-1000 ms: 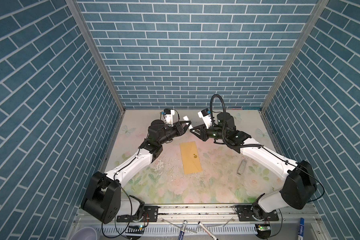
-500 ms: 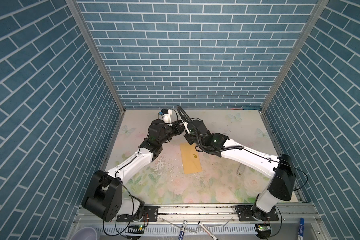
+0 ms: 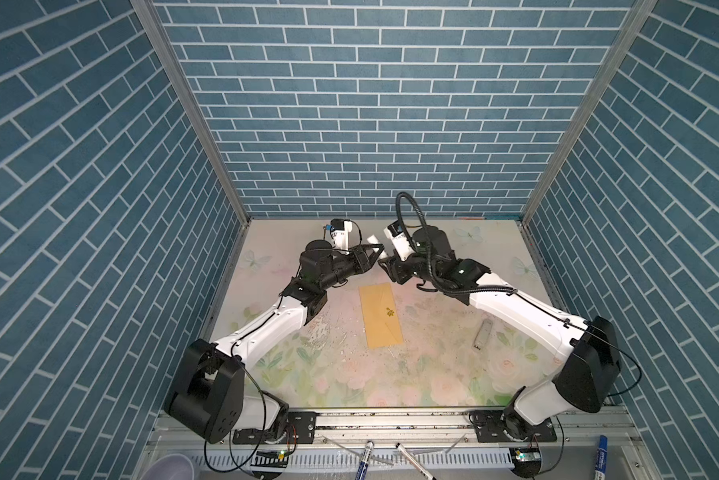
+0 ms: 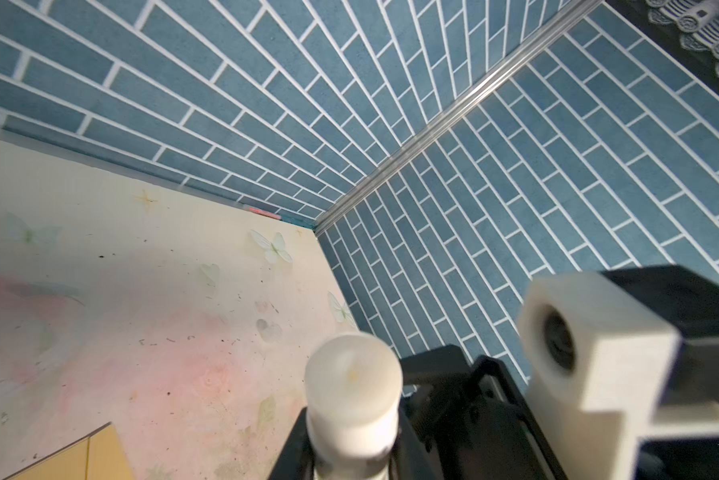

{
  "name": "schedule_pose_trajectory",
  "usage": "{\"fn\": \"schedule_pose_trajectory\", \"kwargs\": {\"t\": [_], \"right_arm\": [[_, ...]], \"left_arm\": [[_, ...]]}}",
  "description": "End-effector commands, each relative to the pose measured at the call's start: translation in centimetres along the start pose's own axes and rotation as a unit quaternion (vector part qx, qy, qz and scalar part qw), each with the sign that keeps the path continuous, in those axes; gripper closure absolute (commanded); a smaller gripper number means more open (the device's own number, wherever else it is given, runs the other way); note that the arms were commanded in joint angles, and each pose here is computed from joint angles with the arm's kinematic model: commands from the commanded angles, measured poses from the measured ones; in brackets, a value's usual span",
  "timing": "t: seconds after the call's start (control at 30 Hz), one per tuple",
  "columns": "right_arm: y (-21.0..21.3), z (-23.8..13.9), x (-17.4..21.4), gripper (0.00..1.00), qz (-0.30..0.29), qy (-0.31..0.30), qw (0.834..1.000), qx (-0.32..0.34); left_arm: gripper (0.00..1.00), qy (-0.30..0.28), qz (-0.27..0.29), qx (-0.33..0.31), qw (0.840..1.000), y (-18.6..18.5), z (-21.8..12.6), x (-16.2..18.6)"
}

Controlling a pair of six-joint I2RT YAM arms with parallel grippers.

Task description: Place the letter into the envelope and seal it

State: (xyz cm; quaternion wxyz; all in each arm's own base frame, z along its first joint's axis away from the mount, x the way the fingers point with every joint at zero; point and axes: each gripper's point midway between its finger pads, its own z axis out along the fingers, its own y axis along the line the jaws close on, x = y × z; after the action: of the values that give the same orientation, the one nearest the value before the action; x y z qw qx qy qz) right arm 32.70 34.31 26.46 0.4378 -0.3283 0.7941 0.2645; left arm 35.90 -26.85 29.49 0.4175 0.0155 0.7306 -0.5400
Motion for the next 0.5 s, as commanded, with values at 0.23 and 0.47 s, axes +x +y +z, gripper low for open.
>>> {"fn": "schedule_pose_trajectory", "kwargs": {"t": [0.23,0.47], "right_arm": [[3.73,-2.31,-0.22,0.46,0.095,-0.019,0.966,-0.241],[3.84,-1.95,0.01,0.56,0.102,-0.013,0.961,-0.257]], "left_arm": [[1.0,-0.008,0.022,0.043,0.999,-3.03,-0.64,-1.49],[1.0,-0.009,0.021,0.045,0.999,-3.16,-0.68,-1.56]]}}
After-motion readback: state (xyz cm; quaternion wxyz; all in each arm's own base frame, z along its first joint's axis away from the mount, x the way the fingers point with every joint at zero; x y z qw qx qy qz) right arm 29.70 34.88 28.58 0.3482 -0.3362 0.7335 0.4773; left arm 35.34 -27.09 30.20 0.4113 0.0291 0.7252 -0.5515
